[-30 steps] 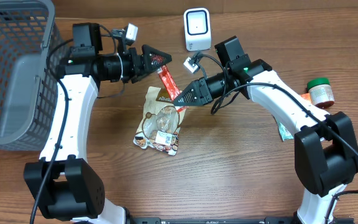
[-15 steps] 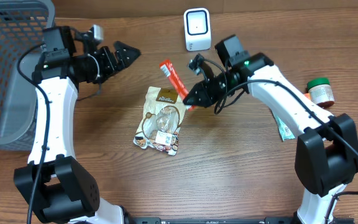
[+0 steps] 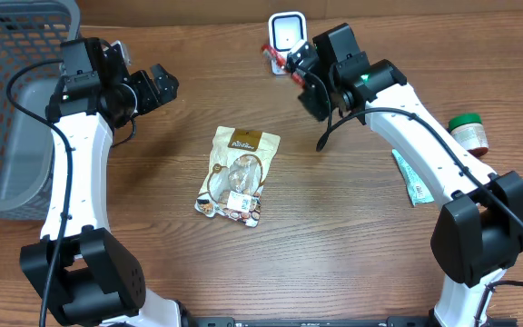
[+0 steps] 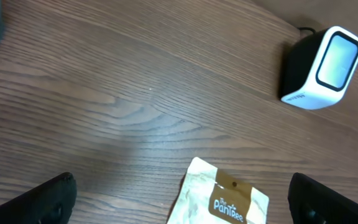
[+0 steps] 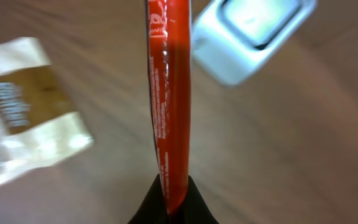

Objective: Scan the item barcode
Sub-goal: 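Retract the left gripper and carry the red stick to the white scanner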

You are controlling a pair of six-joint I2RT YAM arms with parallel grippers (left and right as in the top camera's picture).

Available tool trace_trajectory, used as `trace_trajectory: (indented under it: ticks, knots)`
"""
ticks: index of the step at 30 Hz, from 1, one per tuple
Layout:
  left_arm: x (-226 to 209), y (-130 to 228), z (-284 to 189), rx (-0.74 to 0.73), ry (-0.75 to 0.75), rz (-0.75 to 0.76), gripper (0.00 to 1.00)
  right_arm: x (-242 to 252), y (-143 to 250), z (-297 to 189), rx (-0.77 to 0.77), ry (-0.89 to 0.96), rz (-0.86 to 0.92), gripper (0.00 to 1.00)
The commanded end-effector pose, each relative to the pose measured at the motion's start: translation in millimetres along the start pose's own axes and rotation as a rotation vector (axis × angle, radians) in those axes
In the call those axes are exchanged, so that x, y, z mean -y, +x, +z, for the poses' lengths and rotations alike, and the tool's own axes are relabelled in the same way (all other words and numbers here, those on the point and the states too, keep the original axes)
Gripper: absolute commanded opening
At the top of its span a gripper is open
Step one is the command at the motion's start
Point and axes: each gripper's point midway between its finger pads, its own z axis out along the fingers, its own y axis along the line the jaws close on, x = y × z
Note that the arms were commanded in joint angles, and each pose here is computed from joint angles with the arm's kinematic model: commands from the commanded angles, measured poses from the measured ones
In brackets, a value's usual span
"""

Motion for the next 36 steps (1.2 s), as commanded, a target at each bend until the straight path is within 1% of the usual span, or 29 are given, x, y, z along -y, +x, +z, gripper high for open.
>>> trace_trajectory:
  ticks: [1, 5, 8, 10, 11, 13, 15, 20, 22, 24, 25, 28, 31, 36]
  knots:
    - [-5.4, 1.4, 3.7, -0.004, -0.029, 0.015, 1.00, 30.6, -24.3, -20.3, 0.049, 0.182, -0.120, 0.04]
    - [-5.4, 1.4, 3.7, -0.004, -0.029, 0.015, 1.00, 46.4, -43.7, -25.6, 0.106, 0.272, -0.215, 0.04]
    - [-5.4, 1.4, 3.7, -0.004, -0.029, 0.015, 1.00, 67.1, -57.3, -33.8, 0.134, 0.394, -0.249, 0.04]
    - [-5.4, 1.4, 3.7, -0.004, -0.029, 0.015, 0.99, 75.9, -64.3, -36.5, 0.138, 0.453, -0.316, 0.04]
    - [-5.4, 1.4, 3.7, -0.004, -0.029, 0.015, 1.00, 85.9, -72.1, -37.8, 0.137, 0.531, -0.368, 0.03]
    - [-5.4, 1.4, 3.7, -0.004, -0.029, 0.015, 1.00, 94.8, -77.5, -36.0, 0.132, 0.600, -0.402, 0.04]
    - [-5.4, 1.4, 3.7, -0.004, -0.029, 0.015, 1.00, 100.2, -79.7, -25.7, 0.124, 0.641, -0.432, 0.03]
    - [-5.4, 1.3, 3.7, -0.003, -0.029, 0.015, 1.00, 114.6, -81.3, 13.8, 0.131, 0.755, -0.429, 0.04]
    - [-5.4, 1.4, 3.7, -0.004, -0.029, 0.015, 1.00, 115.6, -78.6, 35.2, 0.139, 0.785, -0.415, 0.04]
    - [-5.4, 1.4, 3.7, -0.004, -0.029, 0.015, 1.00, 124.2, -65.3, 52.8, 0.099, 0.856, -0.378, 0.04]
    - [-5.4, 1.4, 3.7, -0.004, -0.029, 0.015, 1.00, 125.3, -62.2, 57.0, 0.091, 0.868, -0.373, 0.04]
    - [-5.4, 1.4, 3.7, -0.004, -0.029, 0.015, 1.00, 121.1, -43.1, 92.3, 0.057, 0.859, -0.380, 0.04]
    - [-5.4, 1.4, 3.7, -0.004, -0.029, 0.015, 1.00, 116.8, -32.0, 109.9, 0.034, 0.843, -0.390, 0.04]
    - [-5.4, 1.4, 3.7, -0.004, -0.029, 0.015, 1.00, 114.7, -20.6, 122.5, 0.004, 0.829, -0.396, 0.04]
